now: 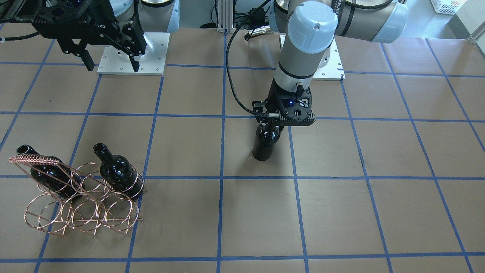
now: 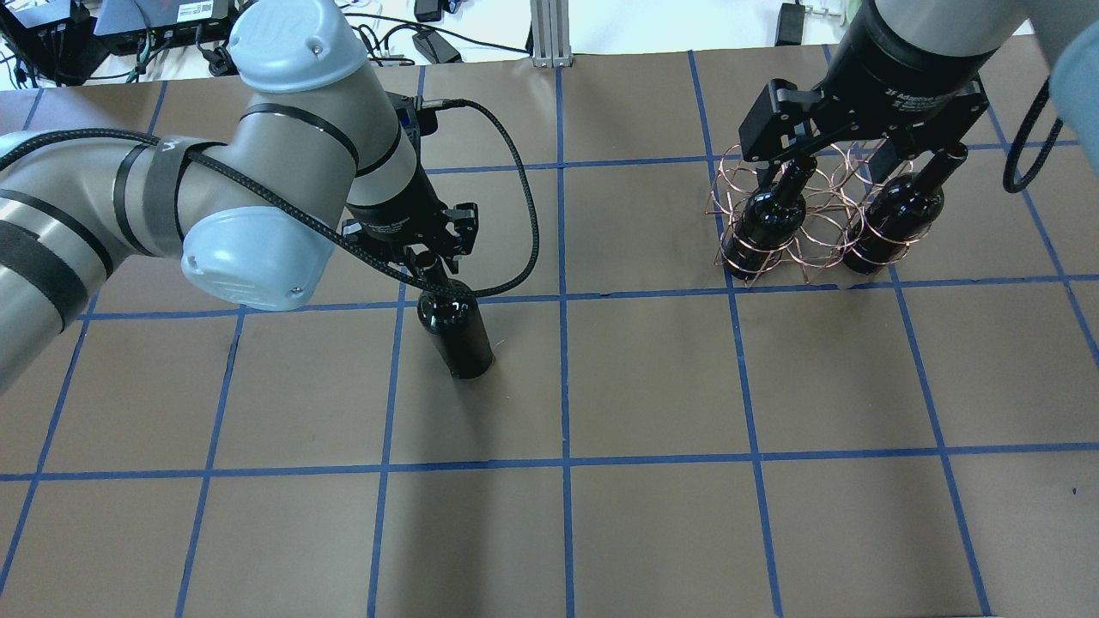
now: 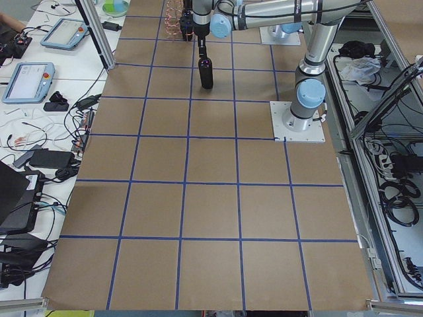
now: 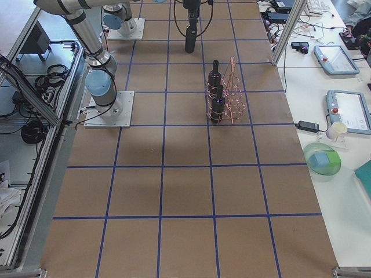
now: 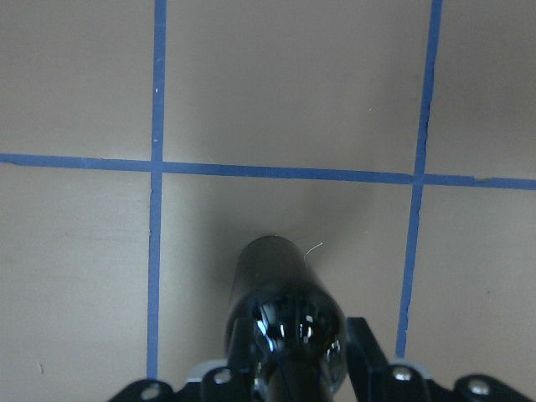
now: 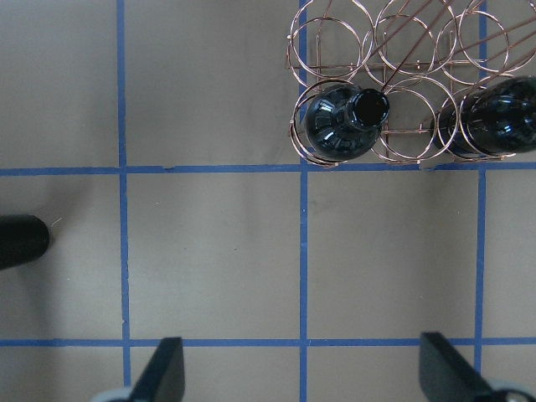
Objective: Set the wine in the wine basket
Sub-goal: 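Open and raise the left gripper while the right arm moves toward the bottle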
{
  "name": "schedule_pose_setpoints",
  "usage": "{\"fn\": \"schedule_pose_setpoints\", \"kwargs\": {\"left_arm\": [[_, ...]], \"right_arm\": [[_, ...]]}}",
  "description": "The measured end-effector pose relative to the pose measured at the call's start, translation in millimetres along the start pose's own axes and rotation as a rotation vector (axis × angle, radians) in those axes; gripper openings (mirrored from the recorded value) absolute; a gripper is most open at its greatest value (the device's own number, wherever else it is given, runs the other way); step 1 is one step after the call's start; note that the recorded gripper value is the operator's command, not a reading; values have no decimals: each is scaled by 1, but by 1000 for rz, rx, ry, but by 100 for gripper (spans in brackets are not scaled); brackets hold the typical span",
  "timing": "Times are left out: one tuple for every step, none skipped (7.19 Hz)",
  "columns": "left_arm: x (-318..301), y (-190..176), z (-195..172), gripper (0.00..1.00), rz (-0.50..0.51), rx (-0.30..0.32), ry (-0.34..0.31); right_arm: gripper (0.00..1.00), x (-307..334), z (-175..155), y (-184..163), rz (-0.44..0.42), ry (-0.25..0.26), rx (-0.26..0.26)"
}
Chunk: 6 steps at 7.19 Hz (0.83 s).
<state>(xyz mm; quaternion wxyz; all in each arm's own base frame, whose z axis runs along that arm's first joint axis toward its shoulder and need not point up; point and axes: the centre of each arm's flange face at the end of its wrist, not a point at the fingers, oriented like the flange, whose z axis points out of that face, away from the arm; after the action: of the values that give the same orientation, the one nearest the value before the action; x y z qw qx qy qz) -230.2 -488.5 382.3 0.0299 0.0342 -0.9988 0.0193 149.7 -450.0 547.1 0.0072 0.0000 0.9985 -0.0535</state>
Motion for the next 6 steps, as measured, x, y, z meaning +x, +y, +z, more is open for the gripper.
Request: {"fn": "schedule_pose_setpoints", "kwargs": {"left_arm": [[0, -1, -5, 100, 0, 8, 2], [-1, -3, -13, 100, -3, 13, -5], [-4, -7, -26, 100, -7, 8, -20], [-5, -9, -42, 100, -10, -6, -33], [-10, -14, -61, 100, -20, -16, -42], [-27, -25, -80, 100, -33, -17, -45]], "right_arm": [[100, 0, 0, 0, 0, 0, 0], [100, 0, 0, 0, -1, 0, 0], [100, -1, 0, 0, -1, 0, 0], [100, -1, 0, 0, -1, 0, 0], [100, -1, 0, 0, 0, 0, 1], [100, -3, -1, 0, 1, 0, 1]]}}
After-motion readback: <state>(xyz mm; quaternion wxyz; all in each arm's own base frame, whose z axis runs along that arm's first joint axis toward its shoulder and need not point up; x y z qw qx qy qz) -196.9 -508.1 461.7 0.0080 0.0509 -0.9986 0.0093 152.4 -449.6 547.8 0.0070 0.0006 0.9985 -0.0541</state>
